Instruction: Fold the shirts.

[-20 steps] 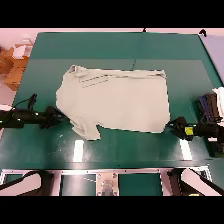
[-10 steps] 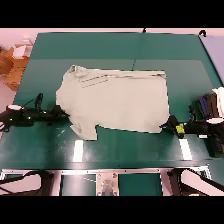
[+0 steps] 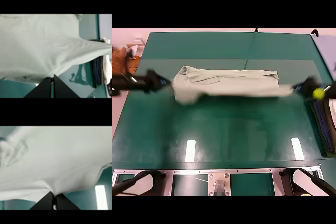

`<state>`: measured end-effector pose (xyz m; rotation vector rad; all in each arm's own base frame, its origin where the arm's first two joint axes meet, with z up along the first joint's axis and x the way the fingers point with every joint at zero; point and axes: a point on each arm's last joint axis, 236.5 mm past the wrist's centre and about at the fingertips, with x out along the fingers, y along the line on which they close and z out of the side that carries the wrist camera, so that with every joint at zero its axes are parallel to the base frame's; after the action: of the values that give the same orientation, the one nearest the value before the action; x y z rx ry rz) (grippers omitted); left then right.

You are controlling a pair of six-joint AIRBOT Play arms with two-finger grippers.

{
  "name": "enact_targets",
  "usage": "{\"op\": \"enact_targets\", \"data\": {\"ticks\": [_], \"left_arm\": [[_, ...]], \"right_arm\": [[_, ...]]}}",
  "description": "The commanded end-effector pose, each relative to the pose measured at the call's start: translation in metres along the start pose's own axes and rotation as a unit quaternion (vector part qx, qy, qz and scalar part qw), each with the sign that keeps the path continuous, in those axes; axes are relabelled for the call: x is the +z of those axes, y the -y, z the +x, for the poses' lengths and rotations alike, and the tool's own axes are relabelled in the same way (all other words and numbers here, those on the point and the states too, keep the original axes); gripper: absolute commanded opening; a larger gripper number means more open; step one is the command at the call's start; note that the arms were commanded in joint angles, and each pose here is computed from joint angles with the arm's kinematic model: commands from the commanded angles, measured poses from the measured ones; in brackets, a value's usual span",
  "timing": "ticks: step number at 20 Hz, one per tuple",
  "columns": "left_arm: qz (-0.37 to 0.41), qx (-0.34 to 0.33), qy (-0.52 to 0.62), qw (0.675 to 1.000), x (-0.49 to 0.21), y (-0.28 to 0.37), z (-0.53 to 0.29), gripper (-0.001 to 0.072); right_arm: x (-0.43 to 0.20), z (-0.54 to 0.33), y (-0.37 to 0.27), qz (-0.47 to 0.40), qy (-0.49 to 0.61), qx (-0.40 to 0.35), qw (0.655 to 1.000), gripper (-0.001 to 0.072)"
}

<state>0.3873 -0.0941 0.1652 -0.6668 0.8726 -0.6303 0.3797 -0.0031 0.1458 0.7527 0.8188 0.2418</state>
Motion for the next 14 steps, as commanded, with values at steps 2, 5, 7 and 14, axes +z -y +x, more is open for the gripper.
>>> {"op": "enact_targets", "data": {"ticks": [2, 5, 7, 14], "left_arm": [[0.225, -0.016, 0.157, 0.962, 0.045, 0.19, -0.121, 0.0028], [0.355, -0.02, 0.258, 0.898, 0.032, 0.304, -0.198, 0.0028], [0.416, -0.007, 0.309, 0.855, 0.016, 0.354, -0.237, 0.0028], [0.396, 0.028, 0.306, 0.865, 0.019, 0.34, -0.239, 0.0029]], "right_arm": [[0.071, -0.137, -0.173, -0.178, 0.176, 0.067, 0.966, 0.0013], [0.07, -0.216, -0.257, -0.276, 0.268, 0.083, 0.919, 0.0013], [0.064, -0.262, -0.294, -0.329, 0.326, 0.072, 0.883, 0.0013], [0.077, -0.276, -0.271, -0.32, 0.357, -0.005, 0.878, 0.0013]]}}
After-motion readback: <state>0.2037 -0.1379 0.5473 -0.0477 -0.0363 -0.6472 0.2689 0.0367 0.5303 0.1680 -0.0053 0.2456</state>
